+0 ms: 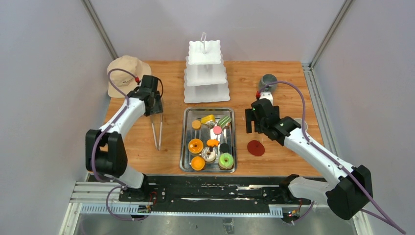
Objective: Serve the afternoon tea
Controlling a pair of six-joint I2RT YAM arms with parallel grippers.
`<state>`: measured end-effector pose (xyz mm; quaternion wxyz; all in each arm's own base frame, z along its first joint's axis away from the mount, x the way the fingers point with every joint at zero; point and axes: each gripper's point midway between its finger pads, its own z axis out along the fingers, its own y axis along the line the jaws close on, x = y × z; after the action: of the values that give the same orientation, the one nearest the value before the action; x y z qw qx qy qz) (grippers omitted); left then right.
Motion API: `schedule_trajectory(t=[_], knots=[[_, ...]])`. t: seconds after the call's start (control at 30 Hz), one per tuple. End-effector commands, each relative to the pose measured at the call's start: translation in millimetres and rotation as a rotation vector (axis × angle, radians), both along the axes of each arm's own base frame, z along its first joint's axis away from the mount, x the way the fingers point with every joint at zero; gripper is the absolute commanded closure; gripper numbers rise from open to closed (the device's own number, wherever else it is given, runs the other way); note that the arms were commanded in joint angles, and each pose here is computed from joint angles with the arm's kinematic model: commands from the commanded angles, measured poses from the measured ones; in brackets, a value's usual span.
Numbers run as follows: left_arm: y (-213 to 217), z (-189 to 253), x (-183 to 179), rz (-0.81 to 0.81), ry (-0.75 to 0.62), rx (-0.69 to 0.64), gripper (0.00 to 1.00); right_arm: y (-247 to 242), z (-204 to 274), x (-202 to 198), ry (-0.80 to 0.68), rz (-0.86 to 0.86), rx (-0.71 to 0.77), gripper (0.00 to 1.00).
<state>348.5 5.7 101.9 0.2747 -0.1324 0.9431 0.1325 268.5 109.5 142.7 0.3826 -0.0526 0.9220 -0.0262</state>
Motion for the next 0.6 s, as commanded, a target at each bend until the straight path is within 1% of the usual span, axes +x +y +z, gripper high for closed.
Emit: schedule_trajectory(t=[0.0, 0.1, 0.17, 0.23, 0.3, 0.37, 0.5, 0.57], knots=[[-5, 33, -3, -0.018, -0.132, -0.056, 0.22, 4, 11, 2, -0.021, -0.004, 0.024, 0.12], [-12, 37, -17, -0.049, -0.187, -0.103, 0.09, 2, 9, 1, -0.020, -0.009, 0.016, 0.12], [-22, 33, -25, -0.079, -0.215, -0.165, 0.01, 1, 7, 0, -0.015, -0.009, 0.009, 0.12], [-30, 22, -33, -0.097, -0.230, -0.206, 0.02, 1, 6, 1, -0.015, -0.008, 0.009, 0.12], [-32, 9, -39, -0.096, -0.225, -0.216, 0.02, 2, 5, 0, -0.010, -0.004, 0.013, 0.12], [-33, -3, -43, -0.096, -0.190, -0.218, 0.02, 4, 5, 0, -0.007, -0.001, 0.022, 0.12], [-27, -25, -46, -0.103, -0.082, -0.166, 0.00, 5, 3, -2, -0.004, 0.000, 0.031, 0.12], [-27, -36, -44, -0.099, -0.044, -0.162, 0.01, 5, 4, -3, -0.006, -0.001, 0.039, 0.12]])
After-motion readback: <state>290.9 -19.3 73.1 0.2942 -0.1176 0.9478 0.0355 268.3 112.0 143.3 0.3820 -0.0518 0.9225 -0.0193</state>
